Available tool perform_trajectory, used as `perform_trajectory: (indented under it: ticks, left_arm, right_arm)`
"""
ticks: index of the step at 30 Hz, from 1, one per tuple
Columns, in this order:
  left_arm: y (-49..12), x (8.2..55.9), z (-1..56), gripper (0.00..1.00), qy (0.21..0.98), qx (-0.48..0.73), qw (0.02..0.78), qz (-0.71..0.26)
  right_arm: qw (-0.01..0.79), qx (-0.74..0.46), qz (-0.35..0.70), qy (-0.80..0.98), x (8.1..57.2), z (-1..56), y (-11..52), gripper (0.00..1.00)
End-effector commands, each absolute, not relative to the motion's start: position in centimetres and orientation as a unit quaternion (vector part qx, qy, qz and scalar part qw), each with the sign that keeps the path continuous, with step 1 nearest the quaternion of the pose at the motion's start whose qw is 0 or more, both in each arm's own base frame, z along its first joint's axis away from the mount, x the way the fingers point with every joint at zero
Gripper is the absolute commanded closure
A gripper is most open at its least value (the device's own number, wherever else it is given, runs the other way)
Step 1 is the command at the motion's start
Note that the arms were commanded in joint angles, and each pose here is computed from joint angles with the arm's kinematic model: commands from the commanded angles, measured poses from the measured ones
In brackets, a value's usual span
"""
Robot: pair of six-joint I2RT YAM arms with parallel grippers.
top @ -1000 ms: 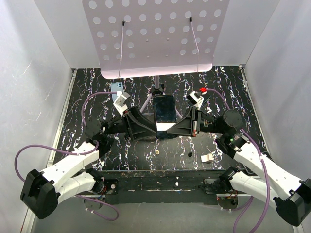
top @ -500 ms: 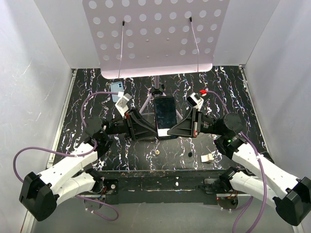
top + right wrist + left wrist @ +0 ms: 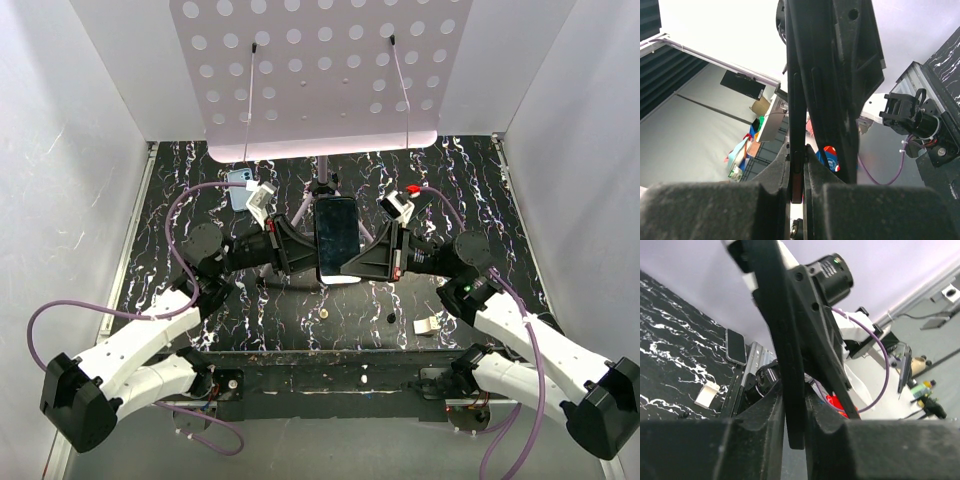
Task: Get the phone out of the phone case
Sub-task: Remove the phone case from the phone, then place the phone case at the center of the board.
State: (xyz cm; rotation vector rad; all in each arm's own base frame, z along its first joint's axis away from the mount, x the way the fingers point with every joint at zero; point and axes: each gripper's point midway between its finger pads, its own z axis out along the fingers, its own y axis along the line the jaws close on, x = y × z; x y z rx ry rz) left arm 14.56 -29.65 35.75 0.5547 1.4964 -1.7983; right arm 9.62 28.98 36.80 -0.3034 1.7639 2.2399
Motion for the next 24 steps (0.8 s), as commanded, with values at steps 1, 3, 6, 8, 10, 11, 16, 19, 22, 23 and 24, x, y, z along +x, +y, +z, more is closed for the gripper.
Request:
perform_trajectory:
  ticks: [1, 3, 6, 8, 10, 11, 16, 19, 22, 23, 24]
  left_arm:
    - [-29.4, 17.3, 36.2, 0.95, 0.616, 0.168, 0.405, -0.654]
    - [-28.4, 18.5, 34.1, 1.00, 0.666, 0.153, 0.424, -0.595]
    - [-24.7, 20.0, 29.6, 1.00, 0.764, 0.108, 0.436, -0.463]
    - [-21.8, 20.5, 27.2, 1.00, 0.799, 0.089, 0.454, -0.385]
    - [-19.1, 20.2, 25.0, 1.00, 0.820, 0.070, 0.463, -0.329]
    - [-17.5, 20.1, 23.9, 1.00, 0.830, 0.045, 0.467, -0.302]
    - [-11.5, 19.6, 19.1, 1.00, 0.863, -0.063, 0.465, -0.188]
    - [-9.4, 21.2, 17.2, 1.00, 0.890, -0.092, 0.436, -0.098]
    - [-9.4, 24.4, 17.4, 1.00, 0.894, -0.123, 0.413, -0.125]
    - [-9.2, 25.6, 17.9, 1.00, 0.889, -0.130, 0.417, -0.136]
    - [-8.9, 27.1, 18.3, 1.00, 0.884, -0.135, 0.427, -0.138]
  right_arm:
    - [0.159, -0.149, 0.789, 0.574, 8.0, 38.7, 28.5, 0.99]
    - [0.168, -0.148, 0.773, 0.593, 8.3, 38.0, 28.6, 0.99]
    - [0.206, -0.140, 0.712, 0.656, 9.3, 36.1, 28.4, 0.99]
    - [0.241, -0.124, 0.651, 0.709, 10.3, 34.4, 27.4, 0.99]
    - [0.282, -0.101, 0.588, 0.751, 11.6, 32.9, 25.9, 0.99]
    - [0.301, -0.089, 0.561, 0.766, 12.2, 32.4, 25.1, 0.99]
    - [0.356, -0.069, 0.484, 0.796, 13.2, 31.3, 22.1, 0.99]
    - [0.364, -0.071, 0.481, 0.794, 13.0, 31.7, 21.6, 0.99]
    - [0.363, -0.073, 0.483, 0.794, 12.5, 31.8, 21.3, 0.99]
    - [0.363, -0.073, 0.483, 0.794, 12.4, 31.9, 21.2, 0.99]
    - [0.367, -0.074, 0.485, 0.791, 12.2, 32.1, 21.0, 0.99]
